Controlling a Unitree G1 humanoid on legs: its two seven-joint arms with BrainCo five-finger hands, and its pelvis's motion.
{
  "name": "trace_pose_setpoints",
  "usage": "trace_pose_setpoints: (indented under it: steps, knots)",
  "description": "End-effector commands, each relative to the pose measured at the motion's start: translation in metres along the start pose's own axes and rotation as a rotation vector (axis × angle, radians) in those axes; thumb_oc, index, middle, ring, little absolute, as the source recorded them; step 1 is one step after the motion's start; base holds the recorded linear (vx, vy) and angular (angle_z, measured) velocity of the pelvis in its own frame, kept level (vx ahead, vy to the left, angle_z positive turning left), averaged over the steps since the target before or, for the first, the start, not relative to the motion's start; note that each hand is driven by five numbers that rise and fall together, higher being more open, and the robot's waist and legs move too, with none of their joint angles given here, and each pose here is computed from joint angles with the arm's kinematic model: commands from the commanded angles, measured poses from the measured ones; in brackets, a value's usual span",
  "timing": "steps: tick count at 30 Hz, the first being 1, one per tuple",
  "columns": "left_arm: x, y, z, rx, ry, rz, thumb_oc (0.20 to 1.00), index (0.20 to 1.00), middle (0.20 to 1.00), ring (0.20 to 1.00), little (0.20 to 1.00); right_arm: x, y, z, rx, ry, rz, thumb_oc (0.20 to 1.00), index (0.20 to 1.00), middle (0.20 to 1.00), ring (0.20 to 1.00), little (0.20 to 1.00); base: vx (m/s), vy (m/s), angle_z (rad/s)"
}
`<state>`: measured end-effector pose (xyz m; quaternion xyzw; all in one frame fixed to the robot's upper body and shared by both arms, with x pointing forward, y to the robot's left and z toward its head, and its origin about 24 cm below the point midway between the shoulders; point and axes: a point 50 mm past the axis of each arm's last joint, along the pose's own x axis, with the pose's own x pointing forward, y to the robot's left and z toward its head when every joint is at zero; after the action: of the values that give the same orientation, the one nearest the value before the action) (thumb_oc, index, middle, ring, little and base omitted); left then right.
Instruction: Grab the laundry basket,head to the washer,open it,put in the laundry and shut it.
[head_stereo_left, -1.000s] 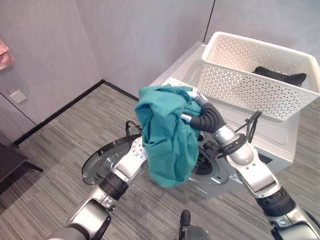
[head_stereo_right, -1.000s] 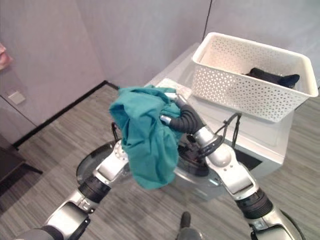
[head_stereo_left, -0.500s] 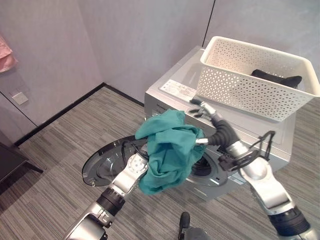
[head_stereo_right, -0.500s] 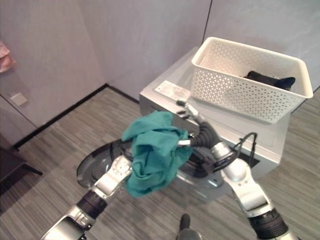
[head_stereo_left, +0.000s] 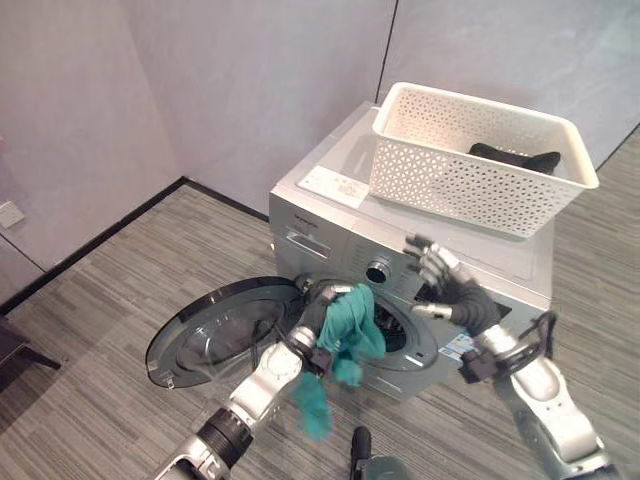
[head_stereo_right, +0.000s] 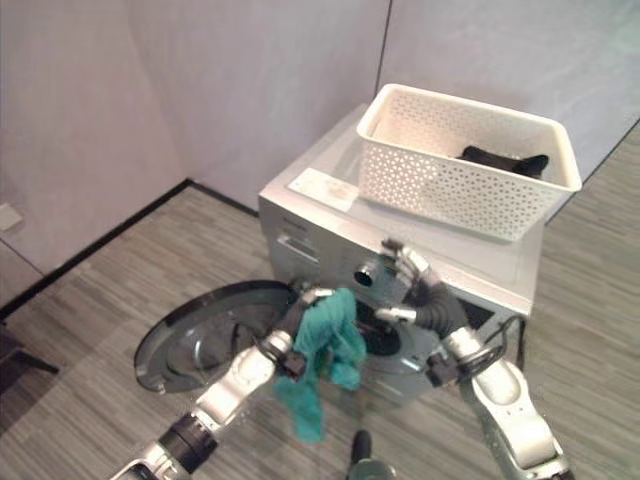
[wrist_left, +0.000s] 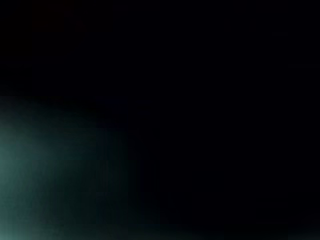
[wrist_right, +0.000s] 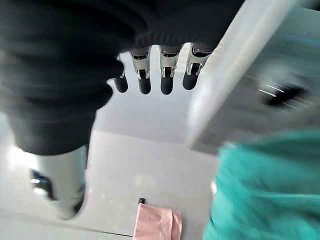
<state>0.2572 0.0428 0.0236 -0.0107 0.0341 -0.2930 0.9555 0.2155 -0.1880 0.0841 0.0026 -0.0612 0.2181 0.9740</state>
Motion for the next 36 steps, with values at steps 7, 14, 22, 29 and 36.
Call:
trace_pose_setpoints:
  steps: [7, 14, 22, 29, 36]
  knots:
    - [0.021, -0.033, 0.012, -0.034, -0.065, -0.175, 0.2, 0.2, 0.2, 0.2, 0.2, -0.039, 0.021, -0.066, 0.453, 0.206, 0.049, 1.0, 1.0, 1.0, 1.0, 1.0, -0.03, 0.009, -0.14]
    - [0.021, -0.028, 0.0, -0.055, -0.016, -0.142, 0.2, 0.2, 0.2, 0.2, 0.2, -0.065, 0.024, -0.099, 0.636, 0.31, -0.067, 1.0, 1.0, 1.0, 1.0, 1.0, 0.0, 0.009, -0.07]
    - [0.017, -0.017, -0.012, -0.163, 0.027, -0.055, 0.2, 0.2, 0.2, 0.2, 0.2, -0.135, 0.011, -0.15, 0.476, 0.69, -0.288, 1.0, 1.0, 1.0, 1.0, 1.0, 0.0, -0.003, 0.03]
    - [0.023, -0.005, -0.011, -0.176, 0.019, 0.044, 0.2, 0.2, 0.2, 0.2, 0.2, -0.171, 0.005, -0.173, 0.304, 0.889, -0.464, 1.0, 1.0, 1.0, 1.0, 1.0, -0.03, -0.012, -0.03]
    - [0.036, -0.015, -0.001, -0.243, -0.014, 0.094, 0.2, 0.2, 0.2, 0.2, 0.2, -0.136, 0.001, -0.187, 0.275, 0.867, -0.638, 1.0, 1.0, 1.0, 1.0, 1.0, -0.04, -0.012, -0.01]
